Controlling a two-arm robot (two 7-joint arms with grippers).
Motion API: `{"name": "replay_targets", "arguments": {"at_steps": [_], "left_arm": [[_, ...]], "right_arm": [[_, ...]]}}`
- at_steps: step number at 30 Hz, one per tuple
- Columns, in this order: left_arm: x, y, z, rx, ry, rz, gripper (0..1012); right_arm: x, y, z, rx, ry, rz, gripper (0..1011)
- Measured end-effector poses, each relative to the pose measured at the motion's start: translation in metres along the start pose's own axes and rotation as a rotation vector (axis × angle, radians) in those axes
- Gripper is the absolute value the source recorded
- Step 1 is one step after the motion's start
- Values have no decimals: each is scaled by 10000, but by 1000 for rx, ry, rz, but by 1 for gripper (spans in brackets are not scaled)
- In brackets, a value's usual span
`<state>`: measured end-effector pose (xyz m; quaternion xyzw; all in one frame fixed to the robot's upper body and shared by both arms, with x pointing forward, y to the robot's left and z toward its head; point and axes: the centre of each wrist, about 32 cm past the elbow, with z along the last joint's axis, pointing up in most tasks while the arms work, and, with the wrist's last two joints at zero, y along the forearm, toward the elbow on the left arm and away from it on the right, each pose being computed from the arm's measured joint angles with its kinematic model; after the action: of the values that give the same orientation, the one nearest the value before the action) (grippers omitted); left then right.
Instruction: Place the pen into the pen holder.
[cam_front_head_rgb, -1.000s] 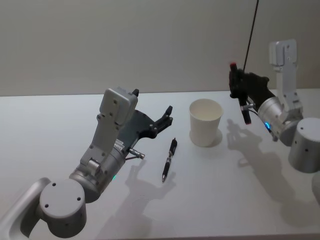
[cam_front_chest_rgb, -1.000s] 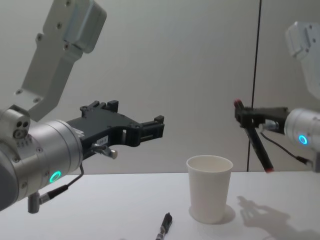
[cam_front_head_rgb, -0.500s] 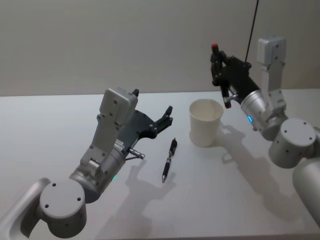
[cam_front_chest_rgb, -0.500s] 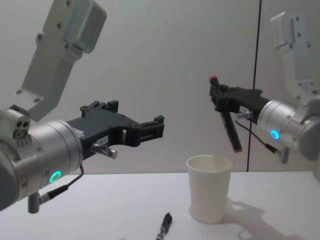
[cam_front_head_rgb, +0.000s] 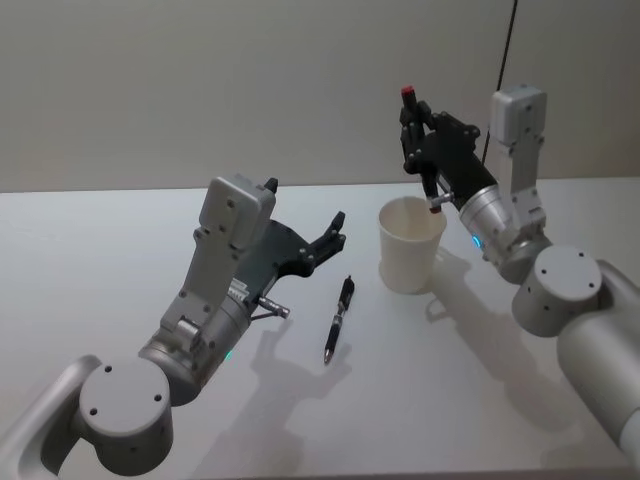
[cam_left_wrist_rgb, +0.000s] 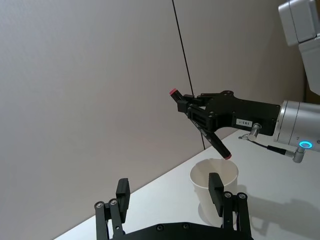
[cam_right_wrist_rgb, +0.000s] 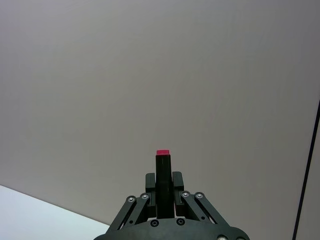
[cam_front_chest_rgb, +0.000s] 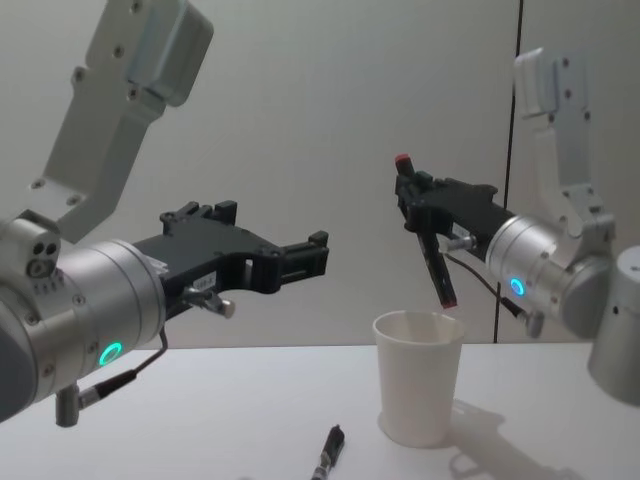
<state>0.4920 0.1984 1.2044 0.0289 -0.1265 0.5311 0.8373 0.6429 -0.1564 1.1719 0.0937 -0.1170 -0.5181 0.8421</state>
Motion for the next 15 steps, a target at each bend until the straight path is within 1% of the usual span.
{"name": "replay_targets", "arguments": {"at_steps": [15], "left_arm": [[0,0,0,0,0,0,1003]], "right_arm": [[-51,4,-173,14,-12,14,183]]}}
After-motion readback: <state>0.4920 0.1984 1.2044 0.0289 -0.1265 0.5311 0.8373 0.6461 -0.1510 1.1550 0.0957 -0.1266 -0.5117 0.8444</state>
